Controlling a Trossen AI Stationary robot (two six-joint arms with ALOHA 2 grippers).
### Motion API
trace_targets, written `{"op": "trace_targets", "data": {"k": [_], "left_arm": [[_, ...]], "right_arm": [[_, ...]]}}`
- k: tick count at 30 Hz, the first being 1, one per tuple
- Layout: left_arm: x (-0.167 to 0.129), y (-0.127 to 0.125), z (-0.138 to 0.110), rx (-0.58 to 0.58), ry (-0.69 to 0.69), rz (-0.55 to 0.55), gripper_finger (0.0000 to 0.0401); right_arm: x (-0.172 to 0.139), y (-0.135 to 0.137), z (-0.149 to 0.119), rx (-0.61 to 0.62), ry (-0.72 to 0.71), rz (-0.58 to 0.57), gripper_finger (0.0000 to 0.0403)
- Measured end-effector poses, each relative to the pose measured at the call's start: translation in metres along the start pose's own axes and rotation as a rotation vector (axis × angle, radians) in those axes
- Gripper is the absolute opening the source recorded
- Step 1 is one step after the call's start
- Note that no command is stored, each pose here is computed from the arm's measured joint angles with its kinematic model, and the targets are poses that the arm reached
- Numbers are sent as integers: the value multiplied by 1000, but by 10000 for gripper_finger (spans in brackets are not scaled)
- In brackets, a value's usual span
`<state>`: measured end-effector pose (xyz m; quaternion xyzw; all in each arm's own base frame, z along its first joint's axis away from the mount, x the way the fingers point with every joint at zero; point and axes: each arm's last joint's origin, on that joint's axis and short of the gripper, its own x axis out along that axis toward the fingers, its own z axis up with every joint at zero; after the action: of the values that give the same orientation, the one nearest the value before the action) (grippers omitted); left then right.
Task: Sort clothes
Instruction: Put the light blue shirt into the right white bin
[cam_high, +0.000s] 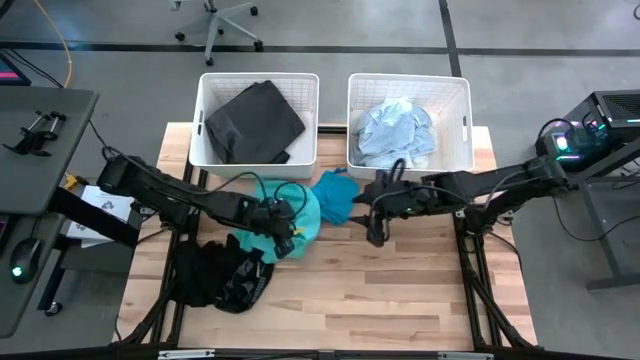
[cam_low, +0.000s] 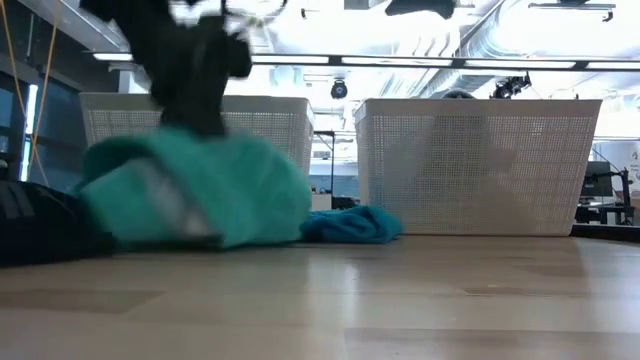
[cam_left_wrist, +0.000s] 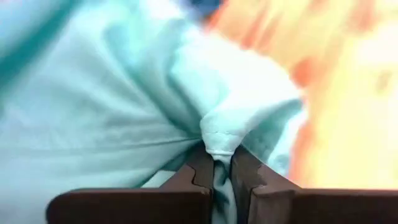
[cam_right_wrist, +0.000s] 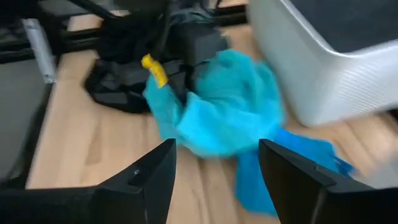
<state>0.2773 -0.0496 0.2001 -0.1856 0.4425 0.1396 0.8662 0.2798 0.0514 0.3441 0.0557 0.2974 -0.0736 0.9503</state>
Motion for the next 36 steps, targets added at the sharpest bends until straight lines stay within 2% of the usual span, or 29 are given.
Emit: {"op": "trace_targets", "data": {"k": [6, 10, 13, 17, 20, 22, 28, 29, 32, 36], "left_arm": [[-44, -29, 39, 152, -173, -121, 3], [-63, -40, 57, 225, -250, -158, 1], [-75, -45, 68, 265, -303, -160, 1], [-90, -48, 81, 301, -383, -105, 1], [-100, -51, 89, 320, -432, -91, 1], [-107, -53, 94, 321, -464, -97, 0], [-121, -55, 100, 288, -486, -98, 4], [-124, -54, 101, 275, -487, -101, 9], [-138, -49, 99, 262, -478, -95, 35], [-156, -36, 91, 200, -459, -15, 80]], "right_arm": [[30, 1, 12, 18, -44, 138, 267], [53, -3, 15, -7, -6, 196, 315], [73, -3, 9, -77, 50, 261, 334], [96, 1, -2, -130, 117, 355, 333], [108, 3, -6, -98, 131, 353, 299], [113, 6, -4, -76, 102, 347, 254], [107, 7, 9, 50, -11, 333, 35], [100, 6, 12, 70, -19, 323, 21], [69, -1, 22, 131, -61, 230, 24], [6, -19, 44, 99, -125, -27, 8]]}}
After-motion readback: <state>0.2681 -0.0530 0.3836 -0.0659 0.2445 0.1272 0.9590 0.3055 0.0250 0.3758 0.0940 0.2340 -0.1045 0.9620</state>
